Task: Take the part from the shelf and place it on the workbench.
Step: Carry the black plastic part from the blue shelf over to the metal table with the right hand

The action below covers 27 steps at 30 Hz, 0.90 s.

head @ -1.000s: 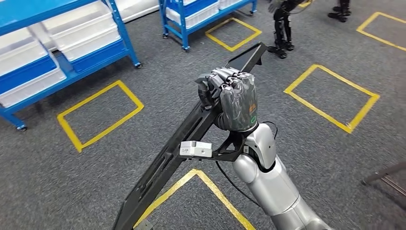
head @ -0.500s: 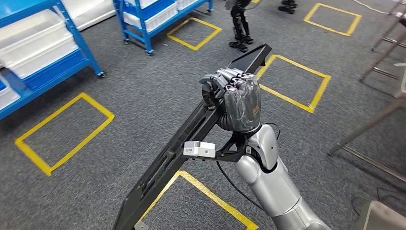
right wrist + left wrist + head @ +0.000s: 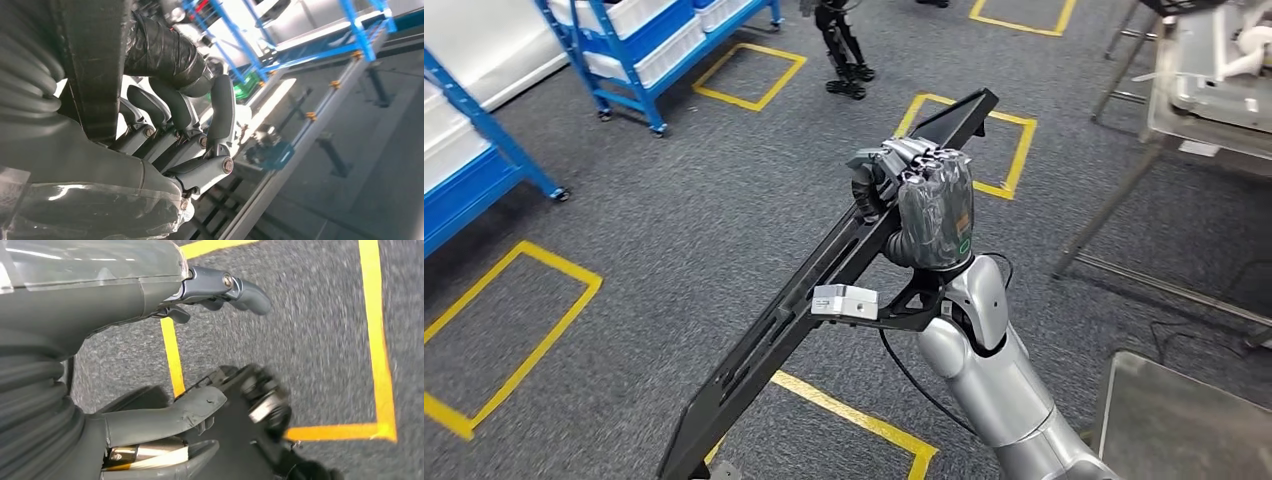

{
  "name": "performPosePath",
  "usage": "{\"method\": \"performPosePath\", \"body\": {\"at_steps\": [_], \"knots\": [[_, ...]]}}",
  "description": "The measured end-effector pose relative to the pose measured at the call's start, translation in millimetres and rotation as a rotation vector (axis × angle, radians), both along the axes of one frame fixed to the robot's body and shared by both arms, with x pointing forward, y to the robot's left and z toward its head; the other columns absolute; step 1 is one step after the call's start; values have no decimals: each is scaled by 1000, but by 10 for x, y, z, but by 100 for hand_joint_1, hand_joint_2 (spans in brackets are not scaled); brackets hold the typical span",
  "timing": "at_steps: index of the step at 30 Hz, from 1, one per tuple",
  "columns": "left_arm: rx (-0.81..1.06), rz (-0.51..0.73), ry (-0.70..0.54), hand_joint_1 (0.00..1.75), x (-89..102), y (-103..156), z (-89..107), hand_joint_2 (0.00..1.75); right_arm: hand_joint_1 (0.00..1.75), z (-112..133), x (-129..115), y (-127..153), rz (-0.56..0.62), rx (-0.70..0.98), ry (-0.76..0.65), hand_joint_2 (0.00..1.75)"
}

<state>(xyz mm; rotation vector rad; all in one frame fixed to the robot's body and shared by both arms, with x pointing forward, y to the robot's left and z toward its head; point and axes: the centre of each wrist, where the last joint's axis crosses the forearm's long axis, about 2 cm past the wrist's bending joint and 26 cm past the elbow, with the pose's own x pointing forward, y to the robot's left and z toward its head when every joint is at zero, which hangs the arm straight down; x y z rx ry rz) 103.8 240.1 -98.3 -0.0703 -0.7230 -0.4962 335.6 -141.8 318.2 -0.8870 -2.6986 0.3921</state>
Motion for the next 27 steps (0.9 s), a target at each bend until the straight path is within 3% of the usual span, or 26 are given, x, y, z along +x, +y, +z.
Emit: {"method": "performPosePath", "body": {"at_steps": [27], "knots": [[-24, -17, 3, 0, 63, -40, 19, 175, 175, 82, 112, -76, -30, -3, -11, 175]]}}
